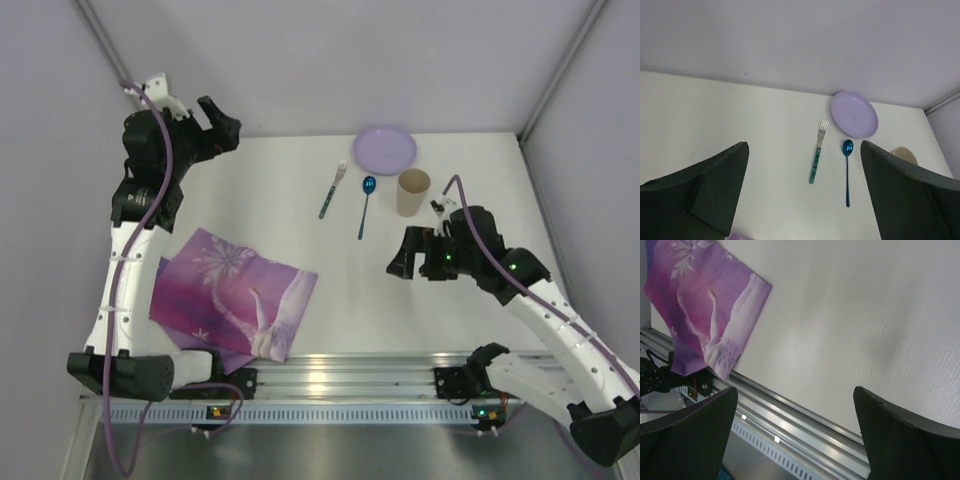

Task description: Set the dinner table for one person

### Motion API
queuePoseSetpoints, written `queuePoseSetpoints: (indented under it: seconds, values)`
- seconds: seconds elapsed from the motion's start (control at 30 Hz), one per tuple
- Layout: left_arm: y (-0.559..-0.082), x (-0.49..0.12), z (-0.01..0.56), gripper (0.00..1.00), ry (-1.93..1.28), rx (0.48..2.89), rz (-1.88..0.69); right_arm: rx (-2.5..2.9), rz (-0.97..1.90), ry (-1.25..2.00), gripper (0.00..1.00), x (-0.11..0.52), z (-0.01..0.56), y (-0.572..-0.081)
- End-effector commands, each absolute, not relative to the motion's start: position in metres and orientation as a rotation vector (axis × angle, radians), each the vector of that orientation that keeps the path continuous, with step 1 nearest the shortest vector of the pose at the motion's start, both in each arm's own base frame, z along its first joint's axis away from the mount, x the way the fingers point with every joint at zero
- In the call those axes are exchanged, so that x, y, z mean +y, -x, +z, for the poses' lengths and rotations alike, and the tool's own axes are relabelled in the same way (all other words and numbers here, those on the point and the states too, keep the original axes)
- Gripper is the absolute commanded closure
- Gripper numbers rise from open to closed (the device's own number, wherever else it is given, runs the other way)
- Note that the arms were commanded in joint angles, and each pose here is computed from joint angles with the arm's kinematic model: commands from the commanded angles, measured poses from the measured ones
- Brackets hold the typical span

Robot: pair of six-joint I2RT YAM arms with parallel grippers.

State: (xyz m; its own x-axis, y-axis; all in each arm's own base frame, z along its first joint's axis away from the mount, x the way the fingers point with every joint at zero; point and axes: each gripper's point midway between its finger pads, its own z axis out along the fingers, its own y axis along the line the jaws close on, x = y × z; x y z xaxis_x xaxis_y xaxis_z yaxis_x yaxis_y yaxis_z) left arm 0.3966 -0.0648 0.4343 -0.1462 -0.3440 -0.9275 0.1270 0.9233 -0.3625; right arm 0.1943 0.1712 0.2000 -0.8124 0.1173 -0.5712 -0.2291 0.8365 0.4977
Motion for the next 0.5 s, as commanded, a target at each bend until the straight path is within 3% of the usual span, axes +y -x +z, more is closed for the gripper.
queuePoseSetpoints:
  seconds: [0.0, 0.03, 0.07, 0.1, 0.23, 0.47]
  values:
    - [-0.366, -0.065, 0.412, 0.02, 0.283, 1.769, -0.460, 2.362, 0.835, 0.126, 0.00, 0.188, 0.211, -0.206]
    - [-0.365, -0.034, 0.400, 0.02, 0.473, 1.745, -0.334, 2.357, 0.846, 0.134, 0.00, 0.191, 0.211, -0.209]
    - [-0.351, -0.028, 0.393, 0.02, 0.595, 1.716, -0.367, 2.363, 0.874, 0.147, 0.00, 0.195, 0.210, -0.208]
    - [-0.347, -0.028, 0.353, 0.02, 0.615, 1.794, -0.354, 2.382, 0.887, 0.147, 0.00, 0.199, 0.204, -0.211]
    - [-0.322, -0.068, 0.319, 0.02, 0.451, 1.869, -0.597, 2.388, 0.918, 0.176, 0.00, 0.215, 0.202, -0.223]
    - [-0.275, -0.006, 0.245, 0.03, 0.869, 2.007, -0.225, 2.525, 0.869, 0.382, 0.00, 0.254, 0.181, -0.248]
